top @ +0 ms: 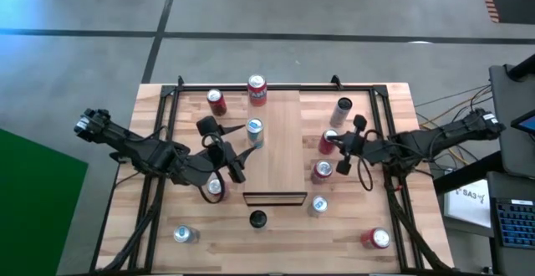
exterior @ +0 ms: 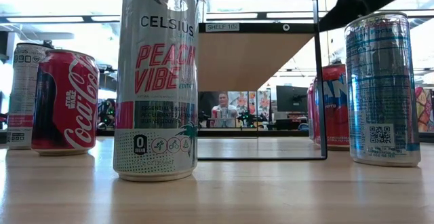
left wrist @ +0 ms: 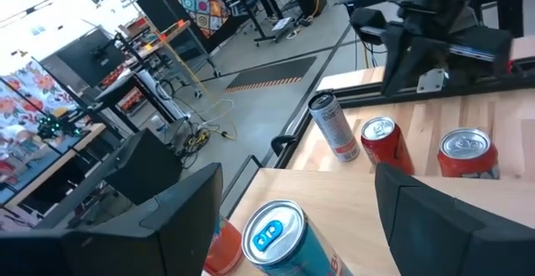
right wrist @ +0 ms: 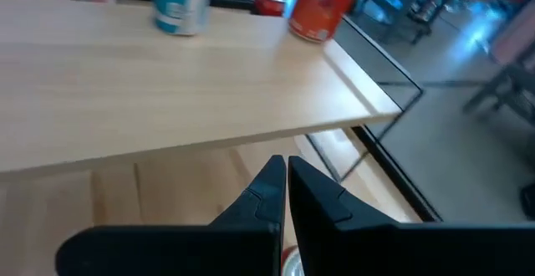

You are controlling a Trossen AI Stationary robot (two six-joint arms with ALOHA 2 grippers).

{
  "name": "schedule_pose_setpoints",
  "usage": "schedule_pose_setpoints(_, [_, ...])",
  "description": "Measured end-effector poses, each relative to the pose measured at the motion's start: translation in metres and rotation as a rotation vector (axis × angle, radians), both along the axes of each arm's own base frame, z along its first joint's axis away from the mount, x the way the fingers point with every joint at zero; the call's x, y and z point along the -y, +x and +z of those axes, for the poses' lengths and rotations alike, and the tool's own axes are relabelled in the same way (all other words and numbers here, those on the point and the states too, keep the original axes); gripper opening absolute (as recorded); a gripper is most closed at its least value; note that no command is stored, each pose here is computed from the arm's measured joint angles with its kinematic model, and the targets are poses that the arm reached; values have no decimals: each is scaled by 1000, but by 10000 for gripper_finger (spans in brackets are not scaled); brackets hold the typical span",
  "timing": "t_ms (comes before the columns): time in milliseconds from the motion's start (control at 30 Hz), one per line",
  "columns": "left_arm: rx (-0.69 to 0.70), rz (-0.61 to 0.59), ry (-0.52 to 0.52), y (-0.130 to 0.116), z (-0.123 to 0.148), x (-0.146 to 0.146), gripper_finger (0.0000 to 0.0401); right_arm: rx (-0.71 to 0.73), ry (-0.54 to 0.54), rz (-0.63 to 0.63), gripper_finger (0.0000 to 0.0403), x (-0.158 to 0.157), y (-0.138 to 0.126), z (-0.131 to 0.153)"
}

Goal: Place canned beverage on shelf
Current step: Put the red and black soda can on the right shelf

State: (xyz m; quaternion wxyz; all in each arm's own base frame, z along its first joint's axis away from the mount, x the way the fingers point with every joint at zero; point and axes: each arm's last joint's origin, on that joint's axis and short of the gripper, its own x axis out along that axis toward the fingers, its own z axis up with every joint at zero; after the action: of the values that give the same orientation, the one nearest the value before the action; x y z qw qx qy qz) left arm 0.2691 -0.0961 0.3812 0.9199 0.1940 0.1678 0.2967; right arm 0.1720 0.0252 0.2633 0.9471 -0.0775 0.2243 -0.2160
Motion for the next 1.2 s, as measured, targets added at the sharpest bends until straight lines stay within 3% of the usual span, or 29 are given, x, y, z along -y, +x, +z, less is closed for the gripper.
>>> schedule_pose_setpoints(133, [-5, -2, 7, 0, 0, 0, 279, -7, 50, -44, 9, 7, 0, -3])
schedule_pose_setpoints(367, [-12, -2, 11, 0, 0, 0, 279, -5, 213, 6, 9, 17, 2, -5])
schedule_pose_setpoints(533, [-19, -2, 13, -1, -1, 0, 279, -9, 118, -70, 9, 23, 1, -3])
schedule_pose_setpoints(767, [-25, -1, 14, -1, -2, 0, 279, 27, 127, -87, 21, 23, 3, -1])
schedule_pose_setpoints(900, [-28, -1, 15, -1, -2, 0, 279, 19, 123, -83, 67, 23, 3, -2])
schedule_pose_setpoints(1067, [-34, 0, 13, -1, -5, -1, 279, 66, 222, -111, 172, 22, 3, -2])
schedule_pose_setpoints(1200, [-35, 1, 11, -1, -6, -1, 279, 102, 112, -259, 248, 27, 1, 1])
